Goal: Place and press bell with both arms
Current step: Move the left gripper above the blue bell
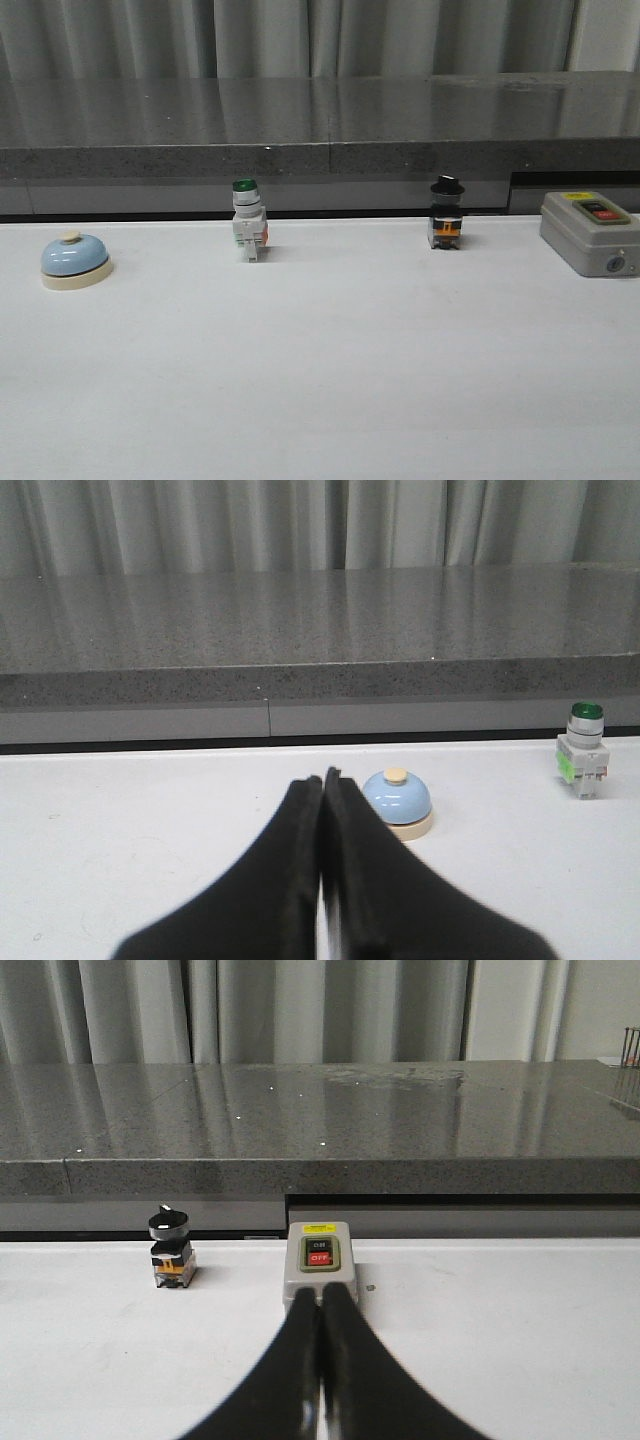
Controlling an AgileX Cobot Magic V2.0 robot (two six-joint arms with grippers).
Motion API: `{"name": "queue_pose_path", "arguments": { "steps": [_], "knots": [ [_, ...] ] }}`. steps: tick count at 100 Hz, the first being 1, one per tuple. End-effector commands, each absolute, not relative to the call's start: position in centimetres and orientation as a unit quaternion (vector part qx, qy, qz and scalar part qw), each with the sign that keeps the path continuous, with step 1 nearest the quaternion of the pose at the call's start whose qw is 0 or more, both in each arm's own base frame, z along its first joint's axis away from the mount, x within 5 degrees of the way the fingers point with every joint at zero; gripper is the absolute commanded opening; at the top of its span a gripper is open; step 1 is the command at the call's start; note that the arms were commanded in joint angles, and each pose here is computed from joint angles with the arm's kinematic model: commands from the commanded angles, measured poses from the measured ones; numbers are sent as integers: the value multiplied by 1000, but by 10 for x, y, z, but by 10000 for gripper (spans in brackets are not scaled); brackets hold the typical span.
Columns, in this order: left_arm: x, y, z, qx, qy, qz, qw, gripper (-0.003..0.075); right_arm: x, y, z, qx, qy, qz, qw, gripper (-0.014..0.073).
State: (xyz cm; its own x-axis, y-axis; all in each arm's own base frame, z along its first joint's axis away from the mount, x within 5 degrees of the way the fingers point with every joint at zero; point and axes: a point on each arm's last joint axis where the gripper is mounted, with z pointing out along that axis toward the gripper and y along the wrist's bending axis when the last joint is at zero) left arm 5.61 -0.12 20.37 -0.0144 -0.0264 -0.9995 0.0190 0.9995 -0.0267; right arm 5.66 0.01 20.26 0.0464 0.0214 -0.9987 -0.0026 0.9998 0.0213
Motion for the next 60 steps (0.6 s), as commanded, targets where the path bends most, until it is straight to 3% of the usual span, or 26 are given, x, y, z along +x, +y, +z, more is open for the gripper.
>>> {"name": "queue_pose_path", "arguments": {
  "steps": [1, 27, 60],
  "knots": [
    [55, -1, 201, -12, 678, -25, 734, -20, 53, 0, 216, 6, 648, 4, 762, -60],
    [51, -1, 227, -12, 652, -26, 758, -20, 53, 0, 216, 6, 648, 4, 762, -60],
    [62, -2, 290, -17, 681, -39, 732, -20, 53, 0, 216, 6, 648, 4, 762, -60]
  ]
}}
